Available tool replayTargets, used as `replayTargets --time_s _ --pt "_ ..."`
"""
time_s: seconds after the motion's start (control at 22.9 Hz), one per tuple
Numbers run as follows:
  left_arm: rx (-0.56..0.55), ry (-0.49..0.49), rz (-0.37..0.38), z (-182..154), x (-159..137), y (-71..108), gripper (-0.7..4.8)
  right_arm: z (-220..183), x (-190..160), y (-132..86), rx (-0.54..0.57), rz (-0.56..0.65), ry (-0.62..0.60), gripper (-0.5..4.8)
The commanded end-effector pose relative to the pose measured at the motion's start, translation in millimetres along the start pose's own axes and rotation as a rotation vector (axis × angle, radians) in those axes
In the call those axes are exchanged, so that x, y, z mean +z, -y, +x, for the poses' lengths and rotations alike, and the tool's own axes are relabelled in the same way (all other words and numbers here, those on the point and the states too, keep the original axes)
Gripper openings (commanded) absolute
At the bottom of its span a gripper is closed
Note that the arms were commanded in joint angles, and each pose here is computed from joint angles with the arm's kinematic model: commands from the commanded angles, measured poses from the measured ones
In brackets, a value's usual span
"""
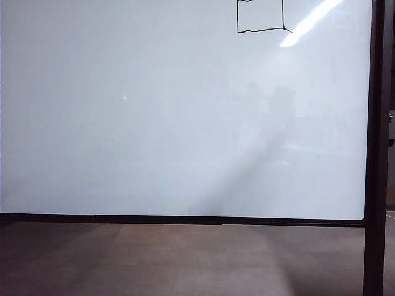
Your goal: Reach to the right to find the marker pen, pick it up, and write the number 8 on the whiteboard.
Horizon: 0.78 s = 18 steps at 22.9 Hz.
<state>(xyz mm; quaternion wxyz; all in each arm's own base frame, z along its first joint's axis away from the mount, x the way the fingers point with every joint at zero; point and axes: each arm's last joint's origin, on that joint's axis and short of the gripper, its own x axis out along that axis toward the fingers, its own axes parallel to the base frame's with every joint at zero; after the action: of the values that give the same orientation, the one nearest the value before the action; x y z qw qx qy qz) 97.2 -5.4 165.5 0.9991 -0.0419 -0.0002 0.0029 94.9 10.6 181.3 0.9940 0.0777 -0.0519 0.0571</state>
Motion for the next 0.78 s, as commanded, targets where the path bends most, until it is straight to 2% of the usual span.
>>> replayTargets --time_s 0.04,0.78 --pt "0.0 0.01 -0.003 0.0 1.2 -0.1 -0.05 -0.3 3.7 1.1 -0.005 -0.007 0.025 -0.05" --pt "0.0 0.01 -0.003 0.0 1.2 -0.1 -0.05 -0.9 4.4 9.5 -0.006 -0.043 0.017 -0.05"
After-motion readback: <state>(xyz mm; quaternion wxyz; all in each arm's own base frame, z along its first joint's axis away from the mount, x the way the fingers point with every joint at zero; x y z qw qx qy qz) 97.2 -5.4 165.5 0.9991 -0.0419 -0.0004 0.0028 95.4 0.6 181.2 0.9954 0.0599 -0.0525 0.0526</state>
